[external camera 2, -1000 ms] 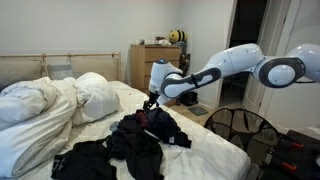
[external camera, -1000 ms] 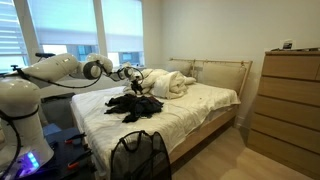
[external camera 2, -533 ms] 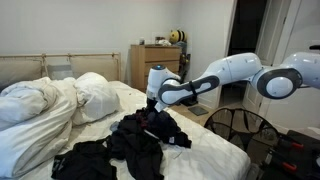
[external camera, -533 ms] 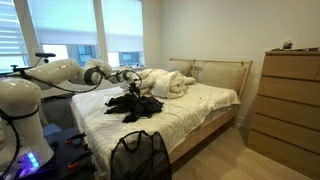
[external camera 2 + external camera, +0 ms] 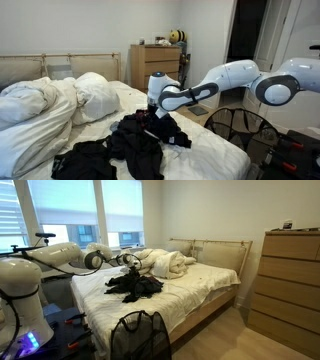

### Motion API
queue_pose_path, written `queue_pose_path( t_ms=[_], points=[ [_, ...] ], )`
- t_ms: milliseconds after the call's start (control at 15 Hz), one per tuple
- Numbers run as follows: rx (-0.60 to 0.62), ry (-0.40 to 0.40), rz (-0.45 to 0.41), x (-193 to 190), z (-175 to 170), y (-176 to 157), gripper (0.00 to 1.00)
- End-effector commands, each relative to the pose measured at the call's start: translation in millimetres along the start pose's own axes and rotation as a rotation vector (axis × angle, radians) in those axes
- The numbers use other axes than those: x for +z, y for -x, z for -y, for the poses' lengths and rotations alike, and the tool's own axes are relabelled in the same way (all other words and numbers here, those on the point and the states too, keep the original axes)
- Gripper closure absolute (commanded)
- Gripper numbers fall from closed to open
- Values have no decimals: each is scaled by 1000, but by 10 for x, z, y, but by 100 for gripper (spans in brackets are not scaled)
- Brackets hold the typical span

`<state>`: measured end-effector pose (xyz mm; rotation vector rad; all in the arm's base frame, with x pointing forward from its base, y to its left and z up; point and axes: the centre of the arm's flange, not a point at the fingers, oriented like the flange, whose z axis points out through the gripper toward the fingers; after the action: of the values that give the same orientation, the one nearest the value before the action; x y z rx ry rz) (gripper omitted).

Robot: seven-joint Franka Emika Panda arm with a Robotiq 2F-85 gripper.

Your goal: Drop socks and a tank top in the laundry basket

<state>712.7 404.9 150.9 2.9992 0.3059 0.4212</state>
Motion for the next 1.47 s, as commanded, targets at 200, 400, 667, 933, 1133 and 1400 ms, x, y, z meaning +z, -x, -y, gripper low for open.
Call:
queue_pose_path(
  t_ms=[200,400,667,933,1133,1400],
  points=[
    [-45,-12,-1,205,224,-474,0],
    [-61,-32,-19,202,256,-459,0],
    [-82,-39,-61,192,361,-433,0],
    [-99,-32,-96,236,417,-451,0],
    [-85,-23,-95,320,344,-488,0],
    [-79,-11,-97,396,235,-523,0]
  ],
)
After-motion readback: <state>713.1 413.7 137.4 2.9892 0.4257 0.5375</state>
